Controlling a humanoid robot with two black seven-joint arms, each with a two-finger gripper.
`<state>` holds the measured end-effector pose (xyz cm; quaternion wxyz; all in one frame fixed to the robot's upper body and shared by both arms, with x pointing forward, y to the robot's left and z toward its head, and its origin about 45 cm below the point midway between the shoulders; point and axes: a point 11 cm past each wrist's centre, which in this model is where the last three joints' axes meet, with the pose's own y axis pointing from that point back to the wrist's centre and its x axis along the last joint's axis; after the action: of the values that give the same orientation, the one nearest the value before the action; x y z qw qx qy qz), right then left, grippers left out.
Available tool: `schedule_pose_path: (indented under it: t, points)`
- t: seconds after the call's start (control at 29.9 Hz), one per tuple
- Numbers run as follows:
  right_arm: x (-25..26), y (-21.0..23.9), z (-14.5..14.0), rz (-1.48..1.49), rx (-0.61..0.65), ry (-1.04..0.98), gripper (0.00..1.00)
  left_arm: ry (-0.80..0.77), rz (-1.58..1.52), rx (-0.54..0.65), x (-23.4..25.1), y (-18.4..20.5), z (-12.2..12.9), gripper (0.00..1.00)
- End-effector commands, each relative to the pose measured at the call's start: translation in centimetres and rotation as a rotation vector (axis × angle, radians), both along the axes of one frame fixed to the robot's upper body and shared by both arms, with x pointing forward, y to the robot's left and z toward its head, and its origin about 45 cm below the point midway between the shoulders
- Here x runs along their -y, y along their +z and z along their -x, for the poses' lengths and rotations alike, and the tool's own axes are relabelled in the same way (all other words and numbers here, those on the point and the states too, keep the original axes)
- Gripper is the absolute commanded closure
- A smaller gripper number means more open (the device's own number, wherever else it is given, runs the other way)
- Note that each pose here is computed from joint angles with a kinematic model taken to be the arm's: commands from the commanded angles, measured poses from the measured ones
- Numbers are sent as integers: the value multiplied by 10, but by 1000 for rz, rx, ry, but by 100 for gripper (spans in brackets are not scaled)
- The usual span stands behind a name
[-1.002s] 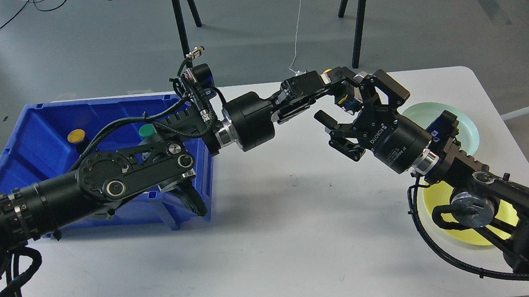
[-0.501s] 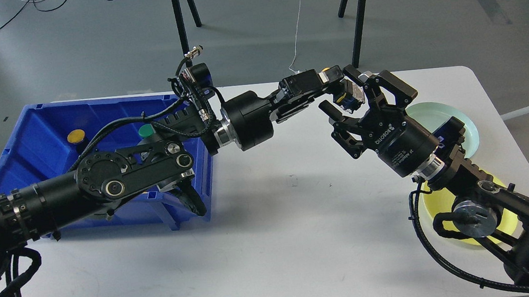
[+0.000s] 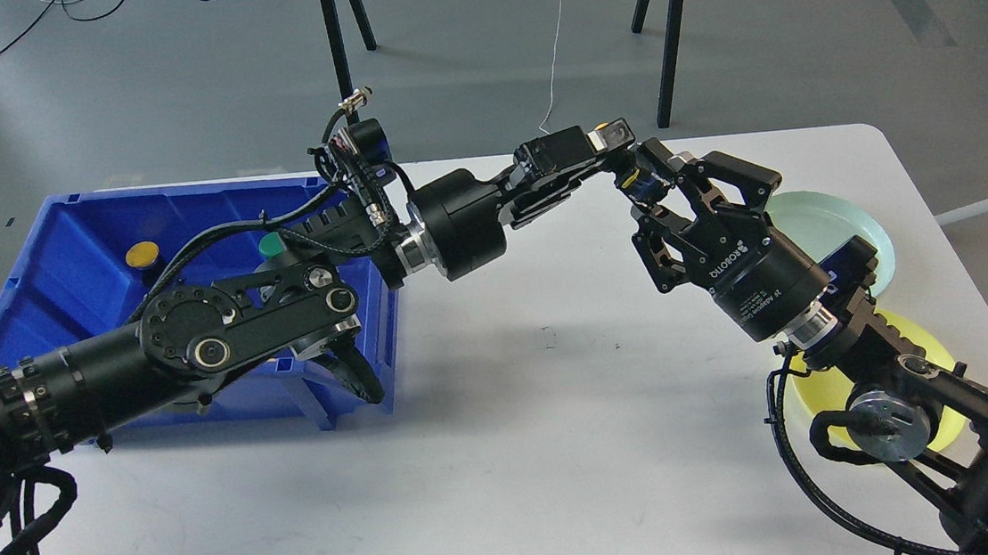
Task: Pass button and place on color plate
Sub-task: 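Grasp the yellow button with the right gripper and release the left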
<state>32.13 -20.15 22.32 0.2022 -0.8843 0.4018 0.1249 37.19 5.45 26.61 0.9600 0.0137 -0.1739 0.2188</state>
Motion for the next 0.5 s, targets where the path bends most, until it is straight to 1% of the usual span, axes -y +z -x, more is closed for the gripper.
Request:
schedule_pose_path:
  t: [0.0, 0.07, 0.13, 0.17, 0.23, 0.27, 0.37, 0.47]
  points:
    - [0, 2, -1, 1, 2, -13, 100, 5, 13, -7, 0, 0, 0, 70]
    - [5, 4, -3, -2, 9, -32, 100, 16, 38, -3, 0, 8, -4, 39]
    - [9, 5, -3, -5, 9, -49, 100, 22, 47, -7, -2, 8, -4, 36]
    - [13, 6, -4, -4, 12, -59, 100, 23, 50, -10, -2, 8, -4, 32]
    - [18, 6, -3, -4, 13, -70, 100, 20, 50, -13, -3, 7, -4, 15]
    - [19, 7, -3, -7, 14, -75, 100, 18, 51, -16, -2, 7, -4, 13]
    - [30, 5, 4, -18, 4, -105, 100, 18, 51, -16, -2, 7, -4, 12]
    - [67, 0, 21, 17, -13, -182, 100, 20, 51, -17, -3, 7, -4, 12]
